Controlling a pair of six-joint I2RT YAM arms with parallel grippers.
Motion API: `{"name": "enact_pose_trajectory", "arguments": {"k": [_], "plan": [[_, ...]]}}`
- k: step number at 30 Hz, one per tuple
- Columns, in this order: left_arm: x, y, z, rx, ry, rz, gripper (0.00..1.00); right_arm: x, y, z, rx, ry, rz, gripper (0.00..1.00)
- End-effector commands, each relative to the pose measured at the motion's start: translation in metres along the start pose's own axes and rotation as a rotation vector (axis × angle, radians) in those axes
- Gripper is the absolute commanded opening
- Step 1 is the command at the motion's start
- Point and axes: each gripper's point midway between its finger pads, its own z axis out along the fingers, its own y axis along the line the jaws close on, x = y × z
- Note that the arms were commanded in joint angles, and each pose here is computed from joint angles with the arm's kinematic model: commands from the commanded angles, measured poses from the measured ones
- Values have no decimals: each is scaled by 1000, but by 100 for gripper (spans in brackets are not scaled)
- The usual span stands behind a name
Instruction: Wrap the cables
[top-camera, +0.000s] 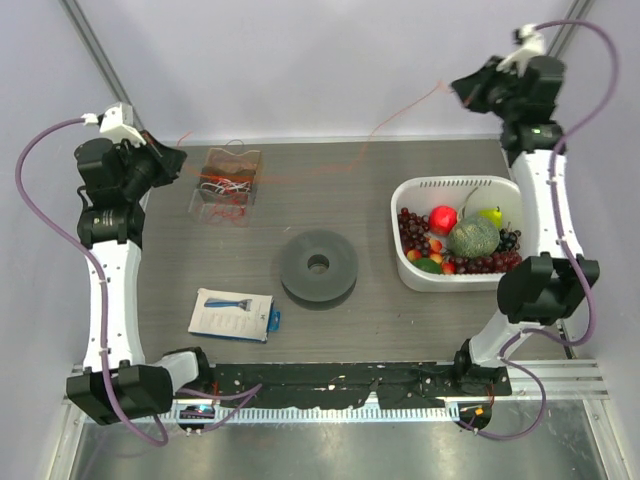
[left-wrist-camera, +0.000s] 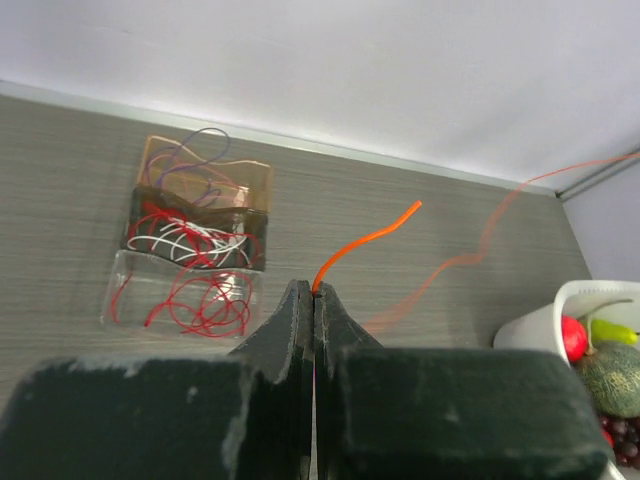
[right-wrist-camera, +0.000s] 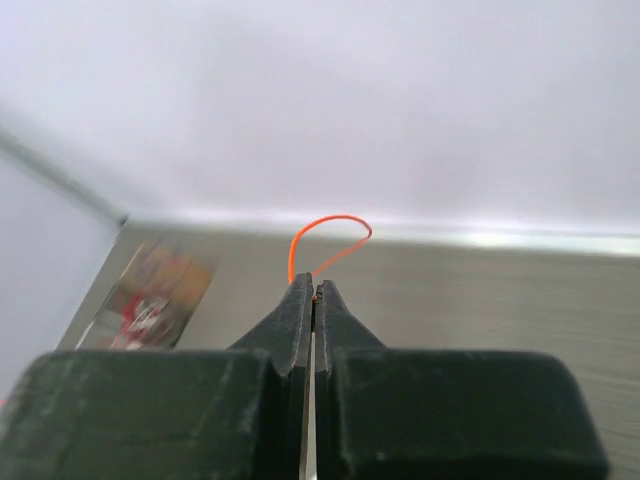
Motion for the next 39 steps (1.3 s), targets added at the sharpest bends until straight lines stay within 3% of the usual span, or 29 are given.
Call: {"name": "enact_pose_trajectory", "arguments": {"k": [1,6,12,23,31,39], "plan": [[-35,8,-11,-37,-101,44,0,-73,-46,-39,160,-192,-39,1],[-43,27,-22,-79,-131,72,0,-117,-98,-55,248,-303,-30,1],[-44,58,-37,-159,-146,100,0,-133,-138,-46,345,-353,-61,1],[-44,119,-58,-274,-140,71,0,-130,-191,-24,457,-362,-112,1],[-37,141,-64,-307,-113,82,0,-127,-218,-15,529,-374,-138,1],[-29,131,-61,-214,-90,82,0,-104,-224,5,502,-319,-150,1]]}}
